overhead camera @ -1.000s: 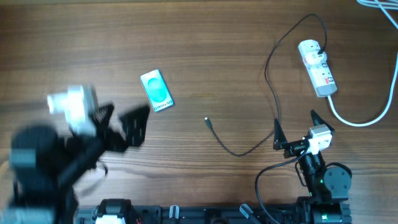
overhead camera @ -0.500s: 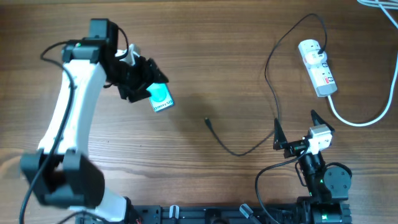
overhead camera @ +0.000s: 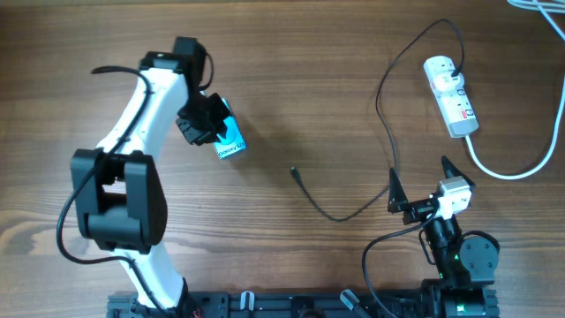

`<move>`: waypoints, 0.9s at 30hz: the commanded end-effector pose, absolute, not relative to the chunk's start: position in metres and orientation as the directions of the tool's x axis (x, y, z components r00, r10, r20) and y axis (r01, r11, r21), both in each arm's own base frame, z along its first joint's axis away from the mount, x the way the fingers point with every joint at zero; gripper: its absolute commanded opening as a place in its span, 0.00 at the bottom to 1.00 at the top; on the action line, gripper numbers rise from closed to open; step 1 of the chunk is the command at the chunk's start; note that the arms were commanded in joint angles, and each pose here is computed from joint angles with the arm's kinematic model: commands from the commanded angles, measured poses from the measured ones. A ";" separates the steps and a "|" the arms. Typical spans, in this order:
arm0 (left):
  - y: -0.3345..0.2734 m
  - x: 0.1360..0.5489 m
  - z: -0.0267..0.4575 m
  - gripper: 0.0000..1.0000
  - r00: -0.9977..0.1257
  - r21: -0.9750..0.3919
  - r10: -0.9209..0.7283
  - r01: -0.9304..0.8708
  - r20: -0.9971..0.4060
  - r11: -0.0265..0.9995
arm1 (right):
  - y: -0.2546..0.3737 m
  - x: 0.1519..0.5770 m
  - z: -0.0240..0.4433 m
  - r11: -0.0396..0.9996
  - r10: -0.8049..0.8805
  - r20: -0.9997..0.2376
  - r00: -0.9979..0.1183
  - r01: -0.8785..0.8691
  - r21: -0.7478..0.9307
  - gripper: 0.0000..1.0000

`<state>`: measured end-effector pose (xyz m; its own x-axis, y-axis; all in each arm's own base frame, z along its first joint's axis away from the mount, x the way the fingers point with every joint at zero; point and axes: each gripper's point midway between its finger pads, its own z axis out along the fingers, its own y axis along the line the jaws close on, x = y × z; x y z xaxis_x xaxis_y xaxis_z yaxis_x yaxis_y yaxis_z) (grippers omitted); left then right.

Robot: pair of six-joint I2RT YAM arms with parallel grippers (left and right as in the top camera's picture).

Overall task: Plug charger to phone and switch on socket
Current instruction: 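Reach left gripper to the teal Galaxy S25 phone and grasp it, then lift the phone with left gripper and tilt it upright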

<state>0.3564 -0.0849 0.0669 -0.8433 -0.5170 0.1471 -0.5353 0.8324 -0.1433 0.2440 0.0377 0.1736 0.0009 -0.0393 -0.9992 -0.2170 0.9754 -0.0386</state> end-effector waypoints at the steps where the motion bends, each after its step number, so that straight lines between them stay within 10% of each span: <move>1: -0.073 0.368 0.058 0.26 -0.857 0.002 -0.515 -0.515 0.000 0.857 | 0.035 0.244 0.174 0.977 -0.049 -0.999 0.006 -0.205 -0.049 1.00; 5: -0.085 0.372 0.053 0.34 -0.884 0.042 -0.464 -0.467 -0.057 0.883 | 0.035 0.244 0.174 0.977 -0.049 -0.999 0.006 -0.205 -0.049 1.00; 10: -0.088 0.378 0.042 1.00 -0.891 0.060 -0.446 -0.451 -0.079 0.890 | 0.035 0.244 0.174 0.977 -0.049 -0.999 0.006 -0.205 -0.049 1.00; 27: -0.085 0.374 -0.012 1.00 -0.895 0.107 -0.444 -0.445 -0.040 0.889 | 0.035 0.244 0.174 0.978 -0.048 -0.999 0.006 -0.205 -0.049 1.00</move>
<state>0.3821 -0.0916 0.0007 -0.8933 -0.4460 -0.0554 -0.4489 0.8915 0.0611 0.2440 0.0377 0.1735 0.0005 -0.0393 -0.9992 -0.2170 0.9754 -0.0385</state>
